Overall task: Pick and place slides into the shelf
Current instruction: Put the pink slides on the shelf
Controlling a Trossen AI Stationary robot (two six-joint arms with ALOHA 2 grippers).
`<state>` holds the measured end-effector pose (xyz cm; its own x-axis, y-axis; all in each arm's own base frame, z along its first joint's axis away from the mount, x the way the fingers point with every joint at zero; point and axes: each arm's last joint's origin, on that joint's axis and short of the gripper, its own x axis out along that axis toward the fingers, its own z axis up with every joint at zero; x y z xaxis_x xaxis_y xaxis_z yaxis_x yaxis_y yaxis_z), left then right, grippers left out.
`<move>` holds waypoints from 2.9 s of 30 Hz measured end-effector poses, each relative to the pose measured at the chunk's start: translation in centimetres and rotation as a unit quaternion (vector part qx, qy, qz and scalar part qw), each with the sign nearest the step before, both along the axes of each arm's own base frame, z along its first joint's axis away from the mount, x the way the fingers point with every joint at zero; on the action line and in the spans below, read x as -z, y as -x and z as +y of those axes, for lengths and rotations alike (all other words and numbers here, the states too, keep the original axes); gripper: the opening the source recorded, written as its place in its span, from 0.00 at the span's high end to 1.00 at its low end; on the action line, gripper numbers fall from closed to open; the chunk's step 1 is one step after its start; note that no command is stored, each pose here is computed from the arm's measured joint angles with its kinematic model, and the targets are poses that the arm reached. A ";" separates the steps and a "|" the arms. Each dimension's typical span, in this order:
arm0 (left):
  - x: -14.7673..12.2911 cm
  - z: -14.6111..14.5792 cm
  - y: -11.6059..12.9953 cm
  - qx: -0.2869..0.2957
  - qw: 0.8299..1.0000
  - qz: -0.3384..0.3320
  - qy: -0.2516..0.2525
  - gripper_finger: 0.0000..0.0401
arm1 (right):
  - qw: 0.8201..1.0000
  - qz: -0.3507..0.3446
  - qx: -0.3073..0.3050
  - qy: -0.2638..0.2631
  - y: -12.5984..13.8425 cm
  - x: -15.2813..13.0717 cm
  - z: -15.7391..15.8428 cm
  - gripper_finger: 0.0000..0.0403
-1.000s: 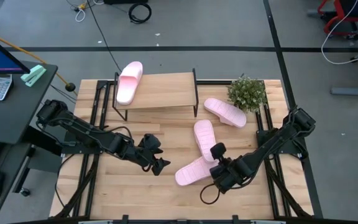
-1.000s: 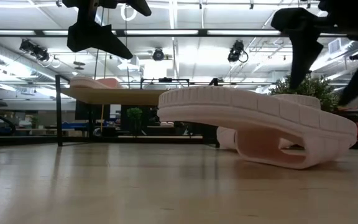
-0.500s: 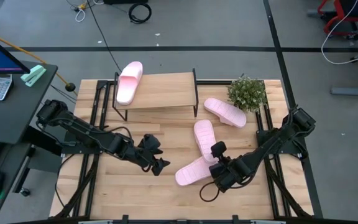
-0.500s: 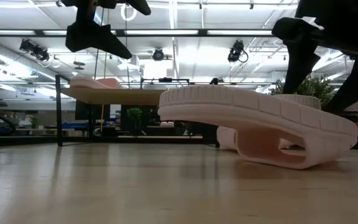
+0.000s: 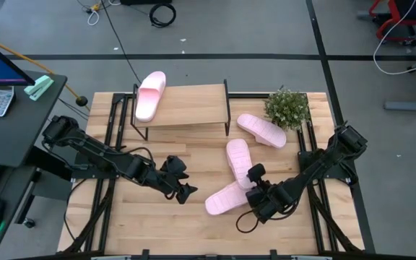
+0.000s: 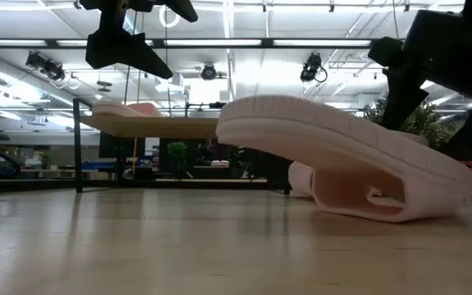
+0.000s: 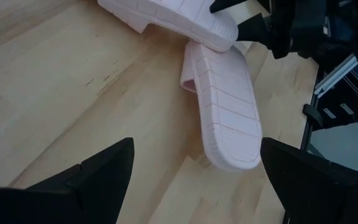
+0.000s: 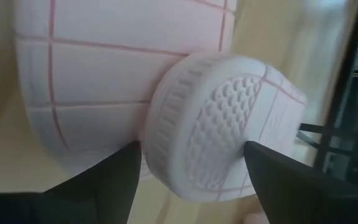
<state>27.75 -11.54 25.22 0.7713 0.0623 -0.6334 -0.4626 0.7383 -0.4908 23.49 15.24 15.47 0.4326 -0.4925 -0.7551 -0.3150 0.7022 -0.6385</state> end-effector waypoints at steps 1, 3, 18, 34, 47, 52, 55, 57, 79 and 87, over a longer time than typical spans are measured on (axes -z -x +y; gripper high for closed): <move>0.0 0.0 0.0 0.000 1.000 0.000 0.000 0.12 | 1.000 -0.006 0.000 0.005 0.1 0.2 0.0 0.28; 0.0 0.0 0.0 0.000 1.000 0.000 0.000 0.12 | 1.000 -0.017 0.001 0.008 0.1 0.4 -0.1 0.29; 0.1 0.0 0.1 0.003 1.000 0.010 0.004 0.12 | 0.996 -0.083 0.008 0.017 0.0 1.6 -0.3 0.42; 0.2 0.0 0.1 0.001 1.000 0.012 0.006 0.12 | 0.995 -0.096 0.011 0.005 -1.3 -0.6 0.6 0.79; 0.2 0.1 0.2 -0.004 1.000 0.016 -0.005 0.12 | 0.983 -0.136 0.097 0.077 -2.9 -7.7 -0.1 0.82; 0.3 0.1 0.2 -0.007 1.000 0.016 -0.010 0.12 | 0.967 -0.198 0.143 0.076 -4.3 -12.4 -0.9 0.82; 0.3 0.2 0.3 -0.013 1.000 0.018 -0.017 0.12 | 0.952 -0.250 0.169 0.060 -5.0 -15.7 -1.1 0.82; 0.3 0.3 0.3 -0.020 0.999 0.017 -0.024 0.12 | 0.935 -0.296 0.190 0.050 -5.2 -18.2 -1.4 0.82; 0.5 -1.3 2.5 -0.179 0.978 -0.041 -0.099 0.12 | 0.563 -0.712 0.396 -0.138 -2.9 -27.6 -6.3 0.83; -0.4 -1.4 3.2 -0.283 0.946 -0.135 -0.087 0.12 | 0.475 -0.751 0.409 -0.208 -4.1 -28.4 -5.4 0.83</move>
<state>24.58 -12.94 25.58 0.7156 0.5981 -0.3608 -0.6829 0.4904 -0.5415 27.57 9.82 43.83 0.4294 -0.9031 -0.0035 0.7640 0.3611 0.5346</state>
